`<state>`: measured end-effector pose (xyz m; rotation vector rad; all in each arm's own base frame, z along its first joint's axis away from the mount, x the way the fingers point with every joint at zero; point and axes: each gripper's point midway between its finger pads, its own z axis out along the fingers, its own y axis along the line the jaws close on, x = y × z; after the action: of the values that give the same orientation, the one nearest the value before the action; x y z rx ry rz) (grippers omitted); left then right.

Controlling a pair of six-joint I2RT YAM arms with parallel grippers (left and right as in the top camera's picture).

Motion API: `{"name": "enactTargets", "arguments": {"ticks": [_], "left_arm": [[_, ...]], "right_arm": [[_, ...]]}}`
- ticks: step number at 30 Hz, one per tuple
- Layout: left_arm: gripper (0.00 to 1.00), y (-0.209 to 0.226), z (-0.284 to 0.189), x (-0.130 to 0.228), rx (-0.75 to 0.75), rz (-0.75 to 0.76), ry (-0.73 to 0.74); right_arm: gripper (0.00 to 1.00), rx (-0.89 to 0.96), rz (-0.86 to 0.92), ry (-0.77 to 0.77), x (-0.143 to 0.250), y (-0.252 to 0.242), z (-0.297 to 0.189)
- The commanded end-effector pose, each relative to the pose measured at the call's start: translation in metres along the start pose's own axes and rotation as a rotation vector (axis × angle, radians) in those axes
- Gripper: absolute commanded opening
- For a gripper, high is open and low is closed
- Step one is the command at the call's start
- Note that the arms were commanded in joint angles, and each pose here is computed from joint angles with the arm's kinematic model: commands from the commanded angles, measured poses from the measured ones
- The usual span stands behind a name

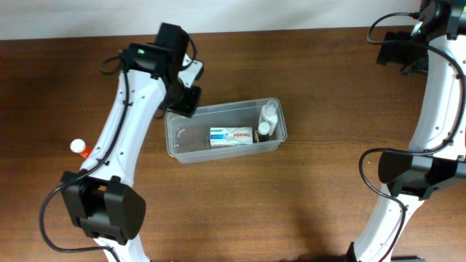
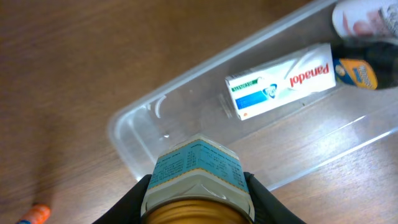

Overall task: Pack container
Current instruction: 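Lift the gold-lidded jar and carry it over the container, then lower the jar into the container's left end and release it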

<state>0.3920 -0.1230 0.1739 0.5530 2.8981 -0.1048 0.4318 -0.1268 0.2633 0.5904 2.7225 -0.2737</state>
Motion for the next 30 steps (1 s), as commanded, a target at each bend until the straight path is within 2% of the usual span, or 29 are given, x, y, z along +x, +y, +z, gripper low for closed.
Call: {"name": "enactTargets", "arguments": {"ticks": [1, 6, 18, 30], "left_arm": [[0.29, -0.004, 0.010, 0.011, -0.011, 0.035, 0.024], [0.29, -0.002, 0.041, 0.020, -0.015, 0.034, 0.053], [0.30, 0.000, 0.102, 0.028, -0.019, 0.024, 0.013], [0.30, 0.019, 0.122, 0.034, -0.127, -0.010, 0.002]], "right_arm": [[0.98, 0.000, 0.002, -0.003, 0.002, 0.000, -0.004], [0.98, 0.000, 0.002, -0.003, 0.002, 0.000, -0.004], [0.98, 0.000, 0.002, -0.003, 0.002, 0.000, -0.004], [0.98, 0.000, 0.002, -0.003, 0.002, 0.000, -0.004]]}}
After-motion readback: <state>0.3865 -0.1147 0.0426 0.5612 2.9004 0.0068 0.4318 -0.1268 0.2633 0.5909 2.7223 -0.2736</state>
